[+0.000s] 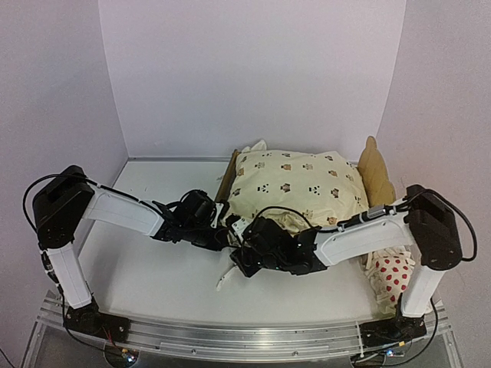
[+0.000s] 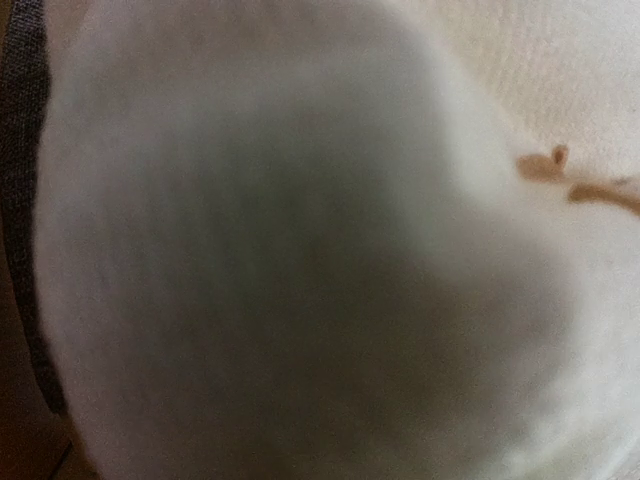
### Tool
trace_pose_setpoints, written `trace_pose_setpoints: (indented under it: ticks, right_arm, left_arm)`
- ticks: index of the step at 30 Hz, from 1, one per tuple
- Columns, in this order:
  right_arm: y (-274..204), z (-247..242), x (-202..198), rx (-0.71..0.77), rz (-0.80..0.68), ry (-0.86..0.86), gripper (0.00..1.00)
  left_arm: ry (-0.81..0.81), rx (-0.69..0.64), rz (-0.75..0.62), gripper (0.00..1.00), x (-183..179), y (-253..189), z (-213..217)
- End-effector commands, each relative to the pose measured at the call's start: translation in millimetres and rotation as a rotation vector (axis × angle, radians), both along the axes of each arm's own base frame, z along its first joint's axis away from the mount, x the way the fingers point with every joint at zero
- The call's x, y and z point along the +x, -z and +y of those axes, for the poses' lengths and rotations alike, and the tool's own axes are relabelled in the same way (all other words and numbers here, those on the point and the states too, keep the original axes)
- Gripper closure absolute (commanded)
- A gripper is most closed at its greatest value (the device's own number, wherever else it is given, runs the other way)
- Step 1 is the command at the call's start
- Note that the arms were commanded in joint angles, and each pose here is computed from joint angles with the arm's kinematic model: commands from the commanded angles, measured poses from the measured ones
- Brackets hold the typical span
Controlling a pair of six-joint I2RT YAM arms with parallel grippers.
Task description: Set up the pet bed
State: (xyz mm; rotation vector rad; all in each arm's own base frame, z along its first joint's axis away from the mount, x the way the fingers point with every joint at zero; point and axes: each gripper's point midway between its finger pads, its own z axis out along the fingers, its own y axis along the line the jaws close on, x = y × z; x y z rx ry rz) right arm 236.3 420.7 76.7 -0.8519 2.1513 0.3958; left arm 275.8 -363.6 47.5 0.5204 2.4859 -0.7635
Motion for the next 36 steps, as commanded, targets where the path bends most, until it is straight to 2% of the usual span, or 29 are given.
trace_pose_setpoints:
  ticks: [1,4,9,19,36]
  right_arm:
    - [-25,-35,1,-0.001,-0.011,0.066,0.58]
    - [-21,-51,8,-0.005,-0.003,0.109,0.61]
    - [-9,-45,13,-0.018,0.027,0.099,0.65]
    - [5,-18,30,0.015,0.073,0.092,0.66]
    - [19,2,54,0.071,0.093,0.131,0.68]
  left_arm:
    - [0.035,-0.044,-0.06,1.0,12,-17,-14]
    - [0.042,-0.046,-0.066,1.0,12,-18,-15]
    - [0.054,-0.049,-0.068,1.0,13,-18,-18]
    - [0.076,-0.065,-0.057,1.0,10,-18,-22]
    - [0.082,-0.069,-0.054,1.0,9,-19,-24]
